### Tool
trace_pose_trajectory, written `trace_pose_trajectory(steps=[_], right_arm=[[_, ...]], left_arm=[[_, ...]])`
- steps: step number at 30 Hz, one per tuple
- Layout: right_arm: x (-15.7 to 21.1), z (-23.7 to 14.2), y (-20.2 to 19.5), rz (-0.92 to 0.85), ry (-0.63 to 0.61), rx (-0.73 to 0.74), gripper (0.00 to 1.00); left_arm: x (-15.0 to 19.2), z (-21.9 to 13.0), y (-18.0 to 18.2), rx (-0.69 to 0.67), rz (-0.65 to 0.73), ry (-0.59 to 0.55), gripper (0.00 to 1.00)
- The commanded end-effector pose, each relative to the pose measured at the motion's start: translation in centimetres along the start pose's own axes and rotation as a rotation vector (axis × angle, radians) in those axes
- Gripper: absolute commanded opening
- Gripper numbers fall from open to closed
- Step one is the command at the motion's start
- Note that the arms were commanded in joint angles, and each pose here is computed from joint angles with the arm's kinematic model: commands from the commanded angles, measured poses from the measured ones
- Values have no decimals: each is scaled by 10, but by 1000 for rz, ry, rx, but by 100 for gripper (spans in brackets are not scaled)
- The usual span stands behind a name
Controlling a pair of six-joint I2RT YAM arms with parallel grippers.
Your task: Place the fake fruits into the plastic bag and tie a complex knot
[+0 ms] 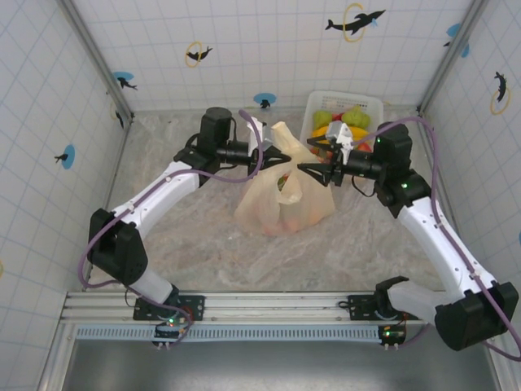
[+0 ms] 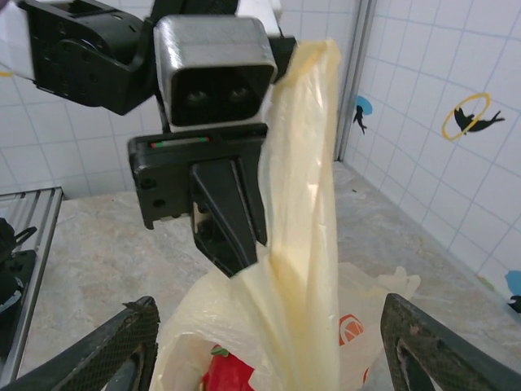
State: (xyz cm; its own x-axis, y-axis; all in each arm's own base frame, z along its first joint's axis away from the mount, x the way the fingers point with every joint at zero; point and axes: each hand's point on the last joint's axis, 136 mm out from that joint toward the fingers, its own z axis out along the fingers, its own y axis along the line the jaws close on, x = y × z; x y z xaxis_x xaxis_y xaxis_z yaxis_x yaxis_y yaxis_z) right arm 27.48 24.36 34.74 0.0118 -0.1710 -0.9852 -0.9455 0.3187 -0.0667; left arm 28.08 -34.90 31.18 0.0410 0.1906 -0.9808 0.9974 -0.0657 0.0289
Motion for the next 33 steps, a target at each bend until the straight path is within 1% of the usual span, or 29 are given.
trace_pose_trajectory(steps=[1, 2, 3, 5, 6, 8, 9, 10, 11, 15, 16, 18, 20, 24, 26, 27, 29, 33], right_arm=[[-2, 12, -5, 14, 1, -17, 71], [-2, 15, -5, 18, 5, -23, 67], [-1, 15, -6, 19, 5, -27, 60], [-1, 15, -5, 14, 2, -26, 50], [-2, 14, -4, 10, -3, -27, 43], [-4, 12, 0, 2, -13, -38, 23], [-5, 11, 1, -2, -16, -40, 11], [-6, 11, 2, -8, -18, -45, 3], [-6, 10, 3, -13, -18, -46, 0], [-3, 11, 5, -13, -7, -58, 0], [-2, 11, 4, -13, -4, -59, 0], [-2, 11, 6, -20, -6, -64, 0], [-2, 12, 7, -25, -9, -67, 0], [-2, 12, 8, -27, -9, -71, 0], [-1, 13, 8, -27, -8, -71, 0], [-1, 12, 7, -27, -7, -68, 0], [1, 12, 6, -25, -1, -60, 0], [2, 12, 3, -26, 6, -49, 0]], left_arm=[[-7, -1, -4, 6, 31, -18, 0], [-8, -1, -4, 6, 30, -19, 0], [-7, 0, -4, 7, 30, -18, 0], [-7, -1, -4, 0, 32, -16, 0], [-6, 0, -3, 0, 31, -15, 0], [-6, 0, -1, -4, 30, -12, 0], [-6, 0, -2, 0, 31, -12, 0], [-7, 0, -4, 12, 36, -15, 0], [-8, 0, -6, 23, 39, -23, 5], [-20, 1, -7, 56, 27, -64, 32], [-23, 1, -7, 67, 23, -69, 38], [-24, 2, -8, 79, 31, -74, 43], [-24, 4, -7, 88, 33, -76, 47], [-23, 8, -8, 120, 21, -81, 48], [-22, 10, -9, 125, 19, -81, 42], [-23, 10, -9, 126, 20, -81, 38], [-22, 10, -9, 123, 22, -80, 32], [-20, 8, -12, 124, 26, -70, 26]])
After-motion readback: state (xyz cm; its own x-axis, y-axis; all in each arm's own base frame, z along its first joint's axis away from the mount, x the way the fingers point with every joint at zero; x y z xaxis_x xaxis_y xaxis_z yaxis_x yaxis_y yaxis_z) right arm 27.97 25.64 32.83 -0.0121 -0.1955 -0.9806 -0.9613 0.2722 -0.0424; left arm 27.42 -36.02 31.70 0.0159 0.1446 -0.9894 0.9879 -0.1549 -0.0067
